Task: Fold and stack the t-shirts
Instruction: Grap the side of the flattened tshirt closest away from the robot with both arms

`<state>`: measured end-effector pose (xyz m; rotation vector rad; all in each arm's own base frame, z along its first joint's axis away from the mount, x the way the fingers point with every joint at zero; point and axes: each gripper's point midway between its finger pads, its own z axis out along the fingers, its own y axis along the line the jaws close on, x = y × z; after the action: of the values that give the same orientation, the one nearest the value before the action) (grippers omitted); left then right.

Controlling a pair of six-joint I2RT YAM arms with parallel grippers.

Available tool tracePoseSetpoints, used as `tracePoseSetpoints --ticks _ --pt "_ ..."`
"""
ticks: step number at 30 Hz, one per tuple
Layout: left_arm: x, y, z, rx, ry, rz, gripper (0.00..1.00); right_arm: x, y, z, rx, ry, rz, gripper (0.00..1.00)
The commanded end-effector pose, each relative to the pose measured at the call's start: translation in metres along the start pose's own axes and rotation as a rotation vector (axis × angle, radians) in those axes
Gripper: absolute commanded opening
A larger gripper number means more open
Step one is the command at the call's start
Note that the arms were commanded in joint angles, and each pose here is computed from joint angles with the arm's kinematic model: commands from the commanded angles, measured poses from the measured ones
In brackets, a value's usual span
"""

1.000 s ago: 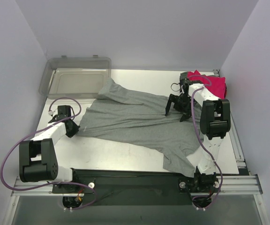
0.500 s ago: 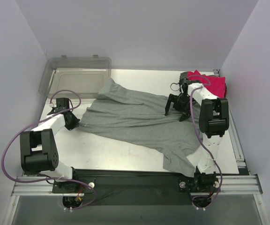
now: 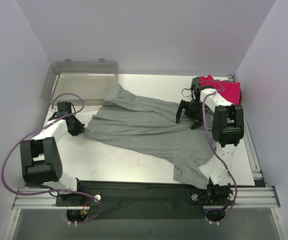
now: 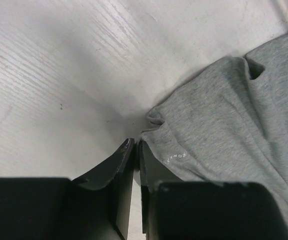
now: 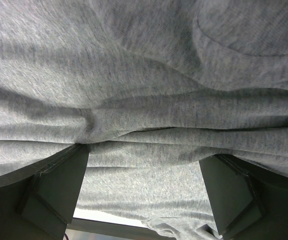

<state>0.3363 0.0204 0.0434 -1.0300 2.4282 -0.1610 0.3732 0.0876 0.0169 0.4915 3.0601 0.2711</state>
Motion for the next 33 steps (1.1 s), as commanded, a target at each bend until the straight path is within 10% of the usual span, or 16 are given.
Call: tracePoseSetpoints --ticks 1,33 --pt "-0.019 -0.017 -0.008 0.051 -0.038 -0.038 0.21 -0.001 0.001 -0.005 0.005 0.012 0.012 0.97" --pt "0.035 0.043 -0.006 -0.088 0.013 -0.041 0.60 0.005 0.002 -0.006 -0.006 0.026 0.004 0.98"
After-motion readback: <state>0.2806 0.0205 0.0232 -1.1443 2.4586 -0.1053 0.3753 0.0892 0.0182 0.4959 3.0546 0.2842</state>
